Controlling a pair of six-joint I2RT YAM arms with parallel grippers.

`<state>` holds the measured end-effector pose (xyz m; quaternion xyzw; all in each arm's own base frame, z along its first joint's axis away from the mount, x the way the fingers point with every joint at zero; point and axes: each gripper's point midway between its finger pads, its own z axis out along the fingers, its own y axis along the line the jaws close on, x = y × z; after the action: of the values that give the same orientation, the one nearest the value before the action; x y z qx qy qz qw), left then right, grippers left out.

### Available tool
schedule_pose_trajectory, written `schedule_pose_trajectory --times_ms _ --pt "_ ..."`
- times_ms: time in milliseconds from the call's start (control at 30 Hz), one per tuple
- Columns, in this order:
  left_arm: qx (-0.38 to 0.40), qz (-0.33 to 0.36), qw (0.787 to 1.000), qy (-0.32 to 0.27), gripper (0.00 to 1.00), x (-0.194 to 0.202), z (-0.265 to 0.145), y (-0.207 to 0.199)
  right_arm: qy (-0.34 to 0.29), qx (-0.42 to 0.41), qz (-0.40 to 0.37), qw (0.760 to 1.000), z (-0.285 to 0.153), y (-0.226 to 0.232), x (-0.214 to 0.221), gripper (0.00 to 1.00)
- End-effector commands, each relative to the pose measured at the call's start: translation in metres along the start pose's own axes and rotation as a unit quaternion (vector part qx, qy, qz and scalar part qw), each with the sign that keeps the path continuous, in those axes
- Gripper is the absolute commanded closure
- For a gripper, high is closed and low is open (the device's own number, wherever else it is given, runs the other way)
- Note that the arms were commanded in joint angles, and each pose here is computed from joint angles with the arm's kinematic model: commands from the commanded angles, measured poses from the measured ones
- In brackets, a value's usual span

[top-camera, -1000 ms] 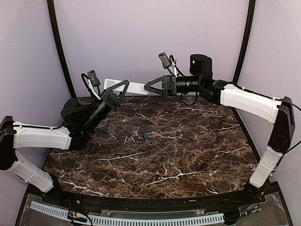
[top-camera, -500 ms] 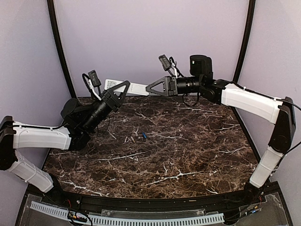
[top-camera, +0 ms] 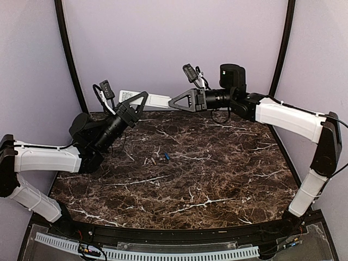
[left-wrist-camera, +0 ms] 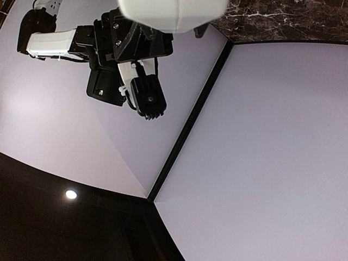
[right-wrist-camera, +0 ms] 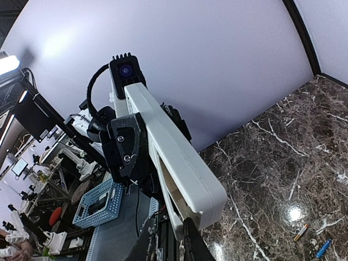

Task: Load the batteries into the remote control
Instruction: Remove the battery cover from the remote control.

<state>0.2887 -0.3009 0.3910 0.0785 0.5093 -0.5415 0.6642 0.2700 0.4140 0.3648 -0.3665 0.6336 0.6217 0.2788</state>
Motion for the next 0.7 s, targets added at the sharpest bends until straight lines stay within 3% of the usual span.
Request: schedule_pose_trajectory --times_ms 0,200,467,667 --pt "0.009 0.007 1.000 -0.016 1.00 -0.0116 -0.0013 -0.0065 -0.005 -0.023 -0.014 1.000 0.0026 0.0113 -0.0029 0.84" --pt "0.008 0.006 1.000 -0.013 1.00 -0.0097 -0.0020 -0.0057 -0.008 -0.025 -0.012 1.000 0.0049 0.0093 -0.0061 0.87" --pt "0.004 0.006 1.000 -0.014 1.00 -0.0087 -0.0028 -0.0038 -0.004 -0.035 -0.006 0.999 0.0078 0.0090 -0.0049 1.00" --pt "-0.002 0.006 1.000 -0.020 1.00 -0.0106 -0.0053 0.0001 0.003 -0.043 -0.010 0.999 0.0068 0.0128 -0.0036 1.00"
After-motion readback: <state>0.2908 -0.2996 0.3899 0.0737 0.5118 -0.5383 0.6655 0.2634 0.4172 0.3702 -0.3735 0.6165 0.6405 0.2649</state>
